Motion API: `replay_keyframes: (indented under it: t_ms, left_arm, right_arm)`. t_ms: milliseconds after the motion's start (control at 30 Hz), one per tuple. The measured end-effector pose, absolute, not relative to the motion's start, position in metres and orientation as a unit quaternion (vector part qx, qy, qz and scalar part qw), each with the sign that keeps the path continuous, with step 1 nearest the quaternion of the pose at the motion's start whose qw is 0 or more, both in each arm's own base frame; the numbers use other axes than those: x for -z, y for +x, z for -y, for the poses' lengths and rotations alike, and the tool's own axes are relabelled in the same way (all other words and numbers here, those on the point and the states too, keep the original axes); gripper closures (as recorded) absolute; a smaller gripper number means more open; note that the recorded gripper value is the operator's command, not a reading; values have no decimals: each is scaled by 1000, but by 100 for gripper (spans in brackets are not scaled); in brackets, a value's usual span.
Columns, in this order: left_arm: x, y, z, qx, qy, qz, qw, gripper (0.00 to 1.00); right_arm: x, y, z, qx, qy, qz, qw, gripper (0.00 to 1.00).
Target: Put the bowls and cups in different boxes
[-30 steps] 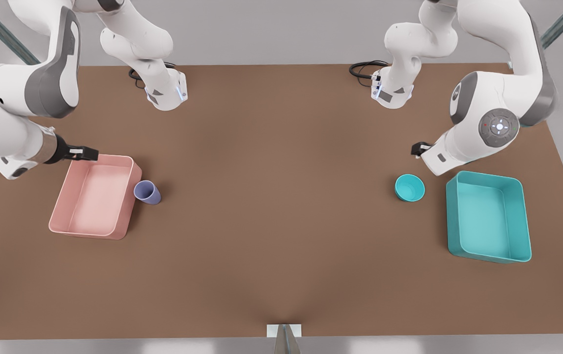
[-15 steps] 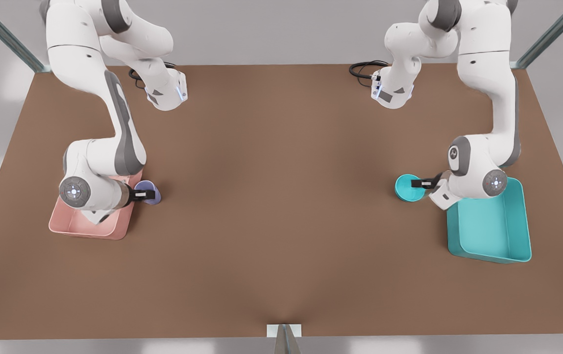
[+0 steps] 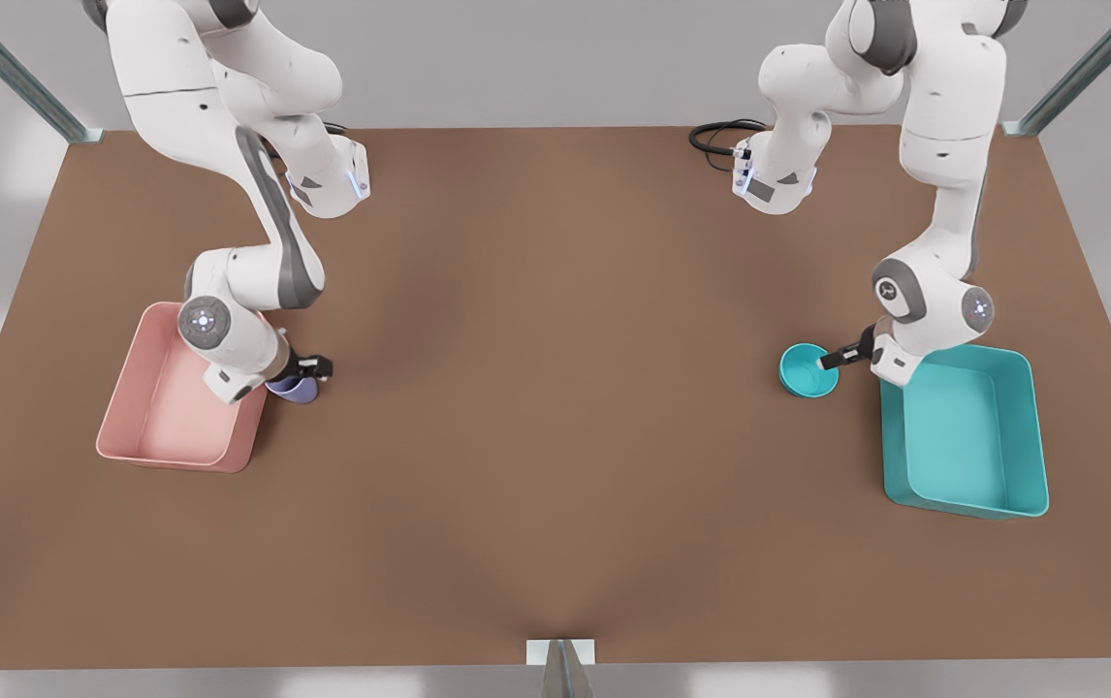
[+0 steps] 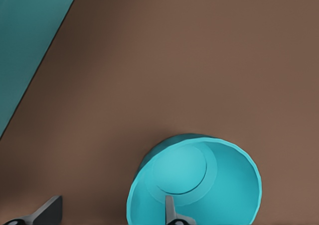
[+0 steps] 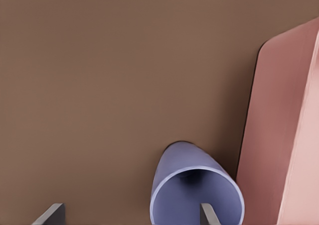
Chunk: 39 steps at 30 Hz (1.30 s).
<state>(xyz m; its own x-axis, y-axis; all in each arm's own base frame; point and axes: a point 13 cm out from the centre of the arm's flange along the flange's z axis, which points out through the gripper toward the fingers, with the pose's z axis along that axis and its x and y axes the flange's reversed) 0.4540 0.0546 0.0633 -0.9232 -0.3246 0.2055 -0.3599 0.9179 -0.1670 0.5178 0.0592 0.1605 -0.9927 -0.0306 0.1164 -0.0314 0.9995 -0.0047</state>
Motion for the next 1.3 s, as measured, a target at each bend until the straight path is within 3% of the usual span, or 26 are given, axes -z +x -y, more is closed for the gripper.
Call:
replay_keyframes:
  t_ms: [67,167,233,267,500,633,667,733,833,967,1067,1167,1200,1233,1300]
  left_arm:
    - [-53,451,-52,-98,171,976,92,3]
    - [-45,452,-34,-107,170,975,92,61]
    - [-45,454,-28,-115,177,973,90,79]
    - [-45,455,-26,-118,182,972,88,79]
    - [-73,485,-24,-137,188,971,55,79]
    - [-198,587,-28,-164,144,975,-31,79]
    - [-231,612,-41,-143,118,981,-49,79]
    - [-267,653,-115,-87,111,988,-65,79]
    - [-249,639,-220,-42,138,989,-25,79]
    - [-184,601,-265,-30,134,989,48,79]
    - [-120,584,-270,-28,123,988,89,79]
    - [-88,577,-274,-31,115,988,100,79]
    - [-82,576,-275,-32,114,988,100,55]
    - [-80,577,-276,-34,111,988,98,0]
    - [-84,582,-275,-43,104,990,87,0]
  right_arm:
    - [-154,513,-58,-4,14,998,60,0]
    - [-143,503,-58,-4,13,998,67,0]
    - [-137,497,-58,-5,12,997,72,0]
    - [-133,496,-58,-5,12,997,75,0]
    - [-112,490,-57,-6,9,996,92,0]
    - [-102,488,-57,-6,8,995,100,1]
    - [-99,488,-57,-6,7,995,102,6]
    - [-96,487,-57,-5,6,994,105,62]
    - [-92,489,-59,0,7,994,107,78]
    - [-97,500,-53,3,7,995,101,79]
    - [-151,547,-55,5,8,998,54,79]
    - [-252,622,-54,9,6,1000,-17,79]
    - [-282,641,-35,4,-2,999,-37,79]
    - [-304,652,-1,-12,-14,999,-49,79]
    - [-310,656,81,-49,-49,997,-42,79]
